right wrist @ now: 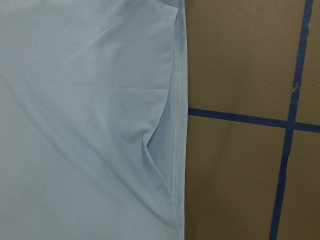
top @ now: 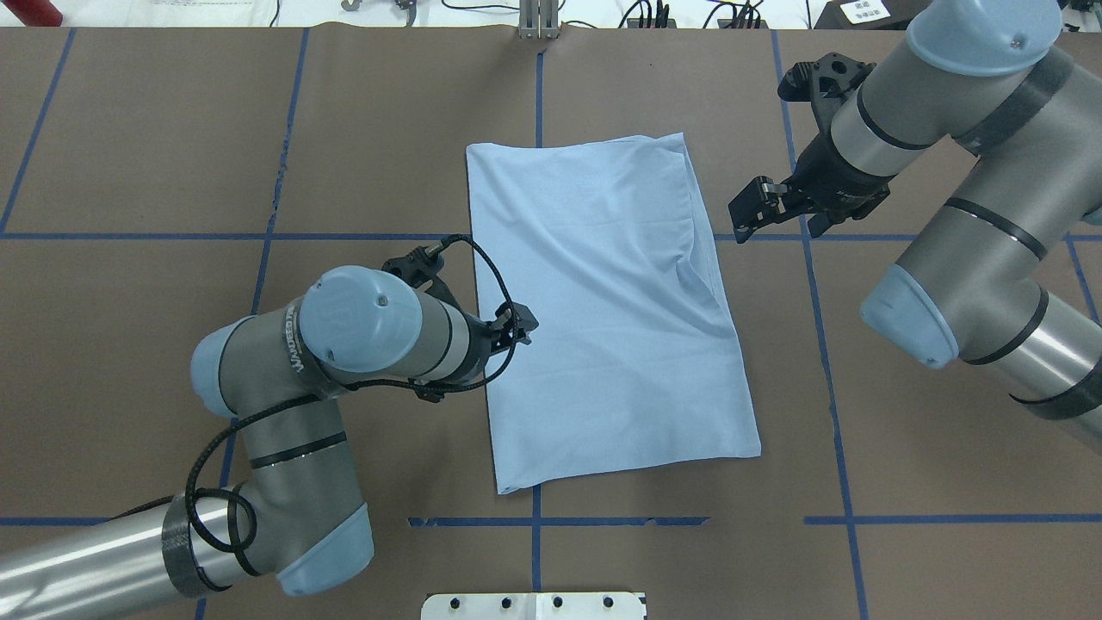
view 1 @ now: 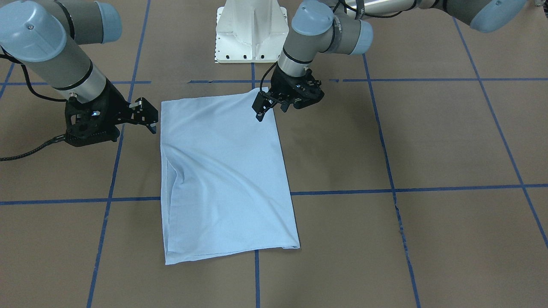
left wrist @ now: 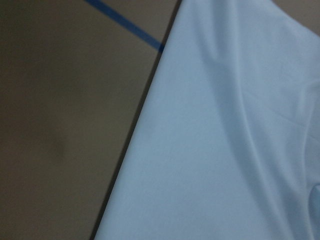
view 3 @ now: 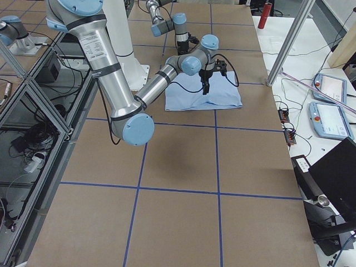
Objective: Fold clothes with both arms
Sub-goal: 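Lower the left gripper to the shirt corner nearest the robot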
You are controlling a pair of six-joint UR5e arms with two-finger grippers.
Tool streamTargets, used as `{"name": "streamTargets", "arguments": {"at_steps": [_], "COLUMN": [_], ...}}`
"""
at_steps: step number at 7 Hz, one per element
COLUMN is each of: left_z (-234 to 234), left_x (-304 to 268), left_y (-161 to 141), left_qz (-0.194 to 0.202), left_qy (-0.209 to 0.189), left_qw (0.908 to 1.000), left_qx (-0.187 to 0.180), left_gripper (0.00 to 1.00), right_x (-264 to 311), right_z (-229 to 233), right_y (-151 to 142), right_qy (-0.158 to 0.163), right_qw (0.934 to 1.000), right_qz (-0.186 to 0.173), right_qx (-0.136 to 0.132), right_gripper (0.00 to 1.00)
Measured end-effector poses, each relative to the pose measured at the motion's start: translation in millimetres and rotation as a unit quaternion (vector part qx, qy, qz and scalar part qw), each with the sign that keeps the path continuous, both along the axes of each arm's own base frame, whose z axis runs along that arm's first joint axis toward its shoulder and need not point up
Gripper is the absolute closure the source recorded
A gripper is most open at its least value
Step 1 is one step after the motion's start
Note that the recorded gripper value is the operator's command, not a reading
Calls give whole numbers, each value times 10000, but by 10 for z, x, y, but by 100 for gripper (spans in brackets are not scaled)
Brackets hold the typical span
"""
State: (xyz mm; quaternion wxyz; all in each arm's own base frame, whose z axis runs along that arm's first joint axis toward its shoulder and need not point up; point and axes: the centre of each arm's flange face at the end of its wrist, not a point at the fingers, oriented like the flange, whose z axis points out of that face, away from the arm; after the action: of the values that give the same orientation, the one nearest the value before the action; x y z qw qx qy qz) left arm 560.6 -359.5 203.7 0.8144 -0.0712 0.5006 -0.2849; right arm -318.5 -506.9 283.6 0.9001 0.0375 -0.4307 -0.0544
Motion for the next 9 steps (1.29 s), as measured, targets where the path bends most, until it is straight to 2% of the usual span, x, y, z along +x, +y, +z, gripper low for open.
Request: {"name": "streamTargets", "arguments": {"at_steps": [2, 4, 9], "left_z": [-8, 54, 118], "left_x": [223, 430, 549], "left_y": [460, 805, 943], "left_qz": [59, 165, 257], "left_qy": [-212, -370, -473], "left_qw": [9991, 9980, 9974], "left_qx": [-367, -485, -486], "left_gripper": [4, 6, 6], "right_x": [-4, -7, -7], "right_z": [-25, -39, -27], "right_y": [-4, -9, -24], "right_qy": [-14, -18, -3], "right_qw": [10000, 10000, 10000], "right_qz": [1, 4, 13], "right_qx": [13, 24, 21], "right_gripper": [0, 0, 0]}}
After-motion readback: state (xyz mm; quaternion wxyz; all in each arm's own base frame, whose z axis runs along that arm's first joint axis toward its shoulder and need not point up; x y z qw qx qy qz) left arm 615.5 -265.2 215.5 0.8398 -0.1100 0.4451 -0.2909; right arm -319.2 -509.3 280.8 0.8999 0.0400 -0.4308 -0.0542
